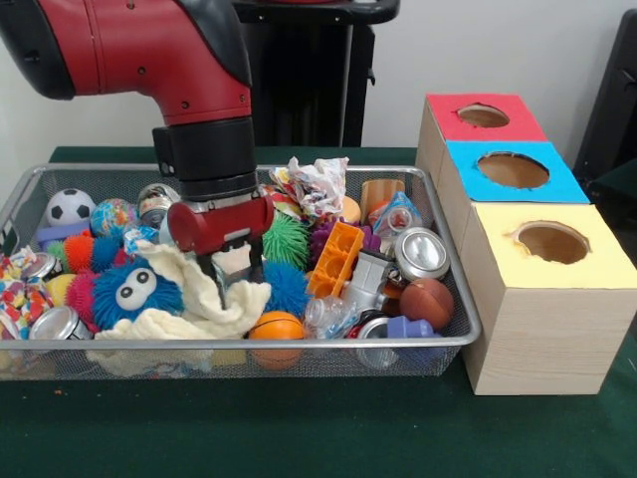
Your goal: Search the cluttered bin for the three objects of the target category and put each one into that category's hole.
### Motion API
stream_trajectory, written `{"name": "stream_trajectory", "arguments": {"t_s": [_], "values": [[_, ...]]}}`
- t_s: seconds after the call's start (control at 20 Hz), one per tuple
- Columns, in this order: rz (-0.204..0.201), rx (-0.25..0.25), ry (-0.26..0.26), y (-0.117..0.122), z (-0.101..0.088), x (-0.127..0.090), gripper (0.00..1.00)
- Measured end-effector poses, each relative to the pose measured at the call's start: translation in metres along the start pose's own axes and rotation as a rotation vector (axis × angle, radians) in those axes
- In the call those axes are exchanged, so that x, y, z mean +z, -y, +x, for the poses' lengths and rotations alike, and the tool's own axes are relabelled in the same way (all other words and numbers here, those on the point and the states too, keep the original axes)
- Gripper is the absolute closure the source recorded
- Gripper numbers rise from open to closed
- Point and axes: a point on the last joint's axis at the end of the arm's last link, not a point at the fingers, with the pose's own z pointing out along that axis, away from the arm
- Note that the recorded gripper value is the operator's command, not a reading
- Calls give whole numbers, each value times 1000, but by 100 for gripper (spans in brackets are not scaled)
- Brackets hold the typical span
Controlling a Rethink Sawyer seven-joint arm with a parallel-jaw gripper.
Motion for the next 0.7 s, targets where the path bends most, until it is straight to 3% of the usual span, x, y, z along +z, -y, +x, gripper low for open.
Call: {"name": "stream_trajectory", "arguments": {"t_s": [0.05,0.7], "values": [[1,12,15,1,-3,4,100],[1,50,44,5,-11,9,100]]}}
